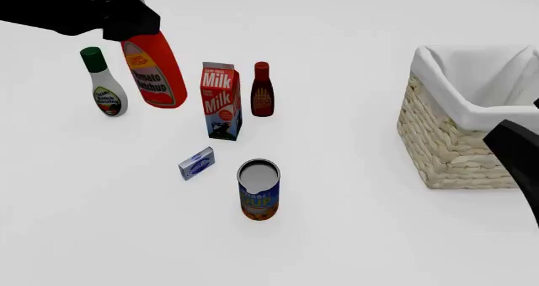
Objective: Pick the ketchup and place it in the basket.
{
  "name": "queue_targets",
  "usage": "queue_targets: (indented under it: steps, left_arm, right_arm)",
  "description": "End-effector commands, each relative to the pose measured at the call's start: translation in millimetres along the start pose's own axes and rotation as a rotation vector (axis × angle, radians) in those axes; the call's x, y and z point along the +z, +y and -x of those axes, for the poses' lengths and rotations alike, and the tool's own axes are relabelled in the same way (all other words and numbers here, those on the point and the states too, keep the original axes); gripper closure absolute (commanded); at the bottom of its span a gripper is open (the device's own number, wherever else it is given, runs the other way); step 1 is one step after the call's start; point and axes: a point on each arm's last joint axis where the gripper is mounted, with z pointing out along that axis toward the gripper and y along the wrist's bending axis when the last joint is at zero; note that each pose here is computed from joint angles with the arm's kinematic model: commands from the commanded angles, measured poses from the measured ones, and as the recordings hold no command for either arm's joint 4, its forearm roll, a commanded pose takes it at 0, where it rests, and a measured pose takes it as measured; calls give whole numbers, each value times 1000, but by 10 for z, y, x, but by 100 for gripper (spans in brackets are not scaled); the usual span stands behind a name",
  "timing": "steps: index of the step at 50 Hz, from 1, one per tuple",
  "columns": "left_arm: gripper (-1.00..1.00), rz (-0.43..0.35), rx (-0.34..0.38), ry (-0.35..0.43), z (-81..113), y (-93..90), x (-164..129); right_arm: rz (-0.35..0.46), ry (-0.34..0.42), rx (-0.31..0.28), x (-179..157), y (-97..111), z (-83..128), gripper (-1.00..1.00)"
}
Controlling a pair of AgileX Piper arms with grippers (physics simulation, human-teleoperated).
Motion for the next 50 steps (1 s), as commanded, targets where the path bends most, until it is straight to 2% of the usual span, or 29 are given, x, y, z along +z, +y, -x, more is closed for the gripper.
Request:
queue_targets:
  steps: [1,8,9,10,18,20,21,23,32,50]
  left_arm:
    - [100,-57,59,12,-20,-161,-62]
    - [100,-96,92,27,-41,-271,-61]
    - [100,-118,96,39,-57,-335,-54]
    - [100,-111,101,31,-47,-314,-66]
    - [100,-145,124,44,-55,-418,-35]
    - [100,-156,130,46,-54,-452,-35]
    - [100,-162,139,47,-53,-469,-35]
    - [100,-175,147,51,-63,-506,-37]
    - [100,-216,171,64,-86,-631,-40]
    - [100,-259,198,85,-160,-758,-28]
  right_arm:
    - [123,41,-27,244,92,87,-100]
    - [187,83,-25,414,172,89,-100]
    - [191,86,-26,436,180,96,-100]
    - [195,89,-37,453,186,95,-100]
    - [237,129,-12,598,262,92,-100]
    - [246,128,-3,619,277,108,-100]
    - [250,132,-19,642,285,109,-100]
    - [256,133,11,664,299,136,-100]
    - [291,139,15,788,375,185,-100]
    - [347,165,37,980,529,139,-100]
